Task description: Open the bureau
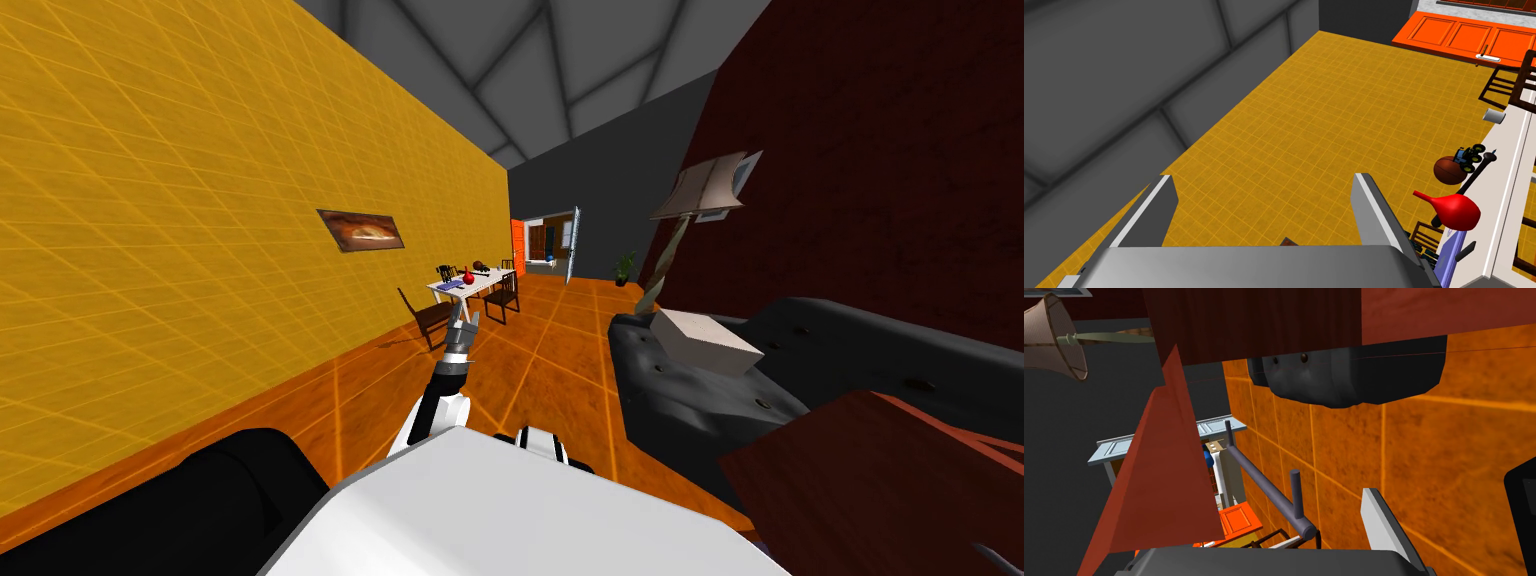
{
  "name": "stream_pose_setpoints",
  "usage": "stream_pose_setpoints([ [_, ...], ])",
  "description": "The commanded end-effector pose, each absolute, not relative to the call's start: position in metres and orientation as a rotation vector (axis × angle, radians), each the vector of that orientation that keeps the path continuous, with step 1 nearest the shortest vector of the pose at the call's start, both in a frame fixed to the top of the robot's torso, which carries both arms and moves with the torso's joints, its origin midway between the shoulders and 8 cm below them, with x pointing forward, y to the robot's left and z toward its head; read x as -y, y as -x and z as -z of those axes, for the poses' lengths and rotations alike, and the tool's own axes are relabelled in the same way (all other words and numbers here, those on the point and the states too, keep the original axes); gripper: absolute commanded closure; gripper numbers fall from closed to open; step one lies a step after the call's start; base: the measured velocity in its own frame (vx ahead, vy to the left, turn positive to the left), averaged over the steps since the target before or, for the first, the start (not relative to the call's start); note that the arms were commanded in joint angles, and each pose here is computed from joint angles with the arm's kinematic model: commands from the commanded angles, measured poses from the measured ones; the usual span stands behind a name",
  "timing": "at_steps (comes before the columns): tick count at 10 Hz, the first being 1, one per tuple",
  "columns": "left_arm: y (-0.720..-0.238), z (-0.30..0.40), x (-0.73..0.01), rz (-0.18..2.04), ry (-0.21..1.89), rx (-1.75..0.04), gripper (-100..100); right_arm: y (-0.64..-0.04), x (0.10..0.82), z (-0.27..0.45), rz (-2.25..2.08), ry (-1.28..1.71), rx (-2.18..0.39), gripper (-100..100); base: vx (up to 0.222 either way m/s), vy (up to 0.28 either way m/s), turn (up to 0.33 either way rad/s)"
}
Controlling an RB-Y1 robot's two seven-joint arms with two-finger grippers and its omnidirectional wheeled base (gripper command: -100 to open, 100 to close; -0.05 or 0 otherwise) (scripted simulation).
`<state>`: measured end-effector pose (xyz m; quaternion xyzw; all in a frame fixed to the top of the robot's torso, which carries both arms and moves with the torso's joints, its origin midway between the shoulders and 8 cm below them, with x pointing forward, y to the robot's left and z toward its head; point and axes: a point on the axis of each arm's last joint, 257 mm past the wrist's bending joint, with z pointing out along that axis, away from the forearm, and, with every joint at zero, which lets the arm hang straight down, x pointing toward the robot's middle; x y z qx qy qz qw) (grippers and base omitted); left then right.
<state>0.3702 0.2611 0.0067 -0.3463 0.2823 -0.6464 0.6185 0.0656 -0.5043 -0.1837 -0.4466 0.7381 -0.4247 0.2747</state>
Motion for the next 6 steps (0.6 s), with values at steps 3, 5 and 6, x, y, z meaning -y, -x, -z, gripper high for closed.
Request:
stream_pose_setpoints([
  [3, -0.37, -0.007, -0.261, 1.487, 0.797, -0.649, 0, -0.071, 0.493, 0.153, 1.139, 1.23, -1.958, -100, 0.014, -0.029, -0.064],
  [5, -0.37, -0.007, -0.261, 1.487, 0.797, -0.649, 0, -0.075, 0.486, 0.141, 1.134, 1.245, -1.946, -100, 0.018, -0.012, -0.051],
  [6, -0.37, -0.007, -0.261, 1.487, 0.797, -0.649, 0, -0.077, 0.482, 0.135, 1.13, 1.253, -1.941, -100, 0.017, -0.012, -0.056],
])
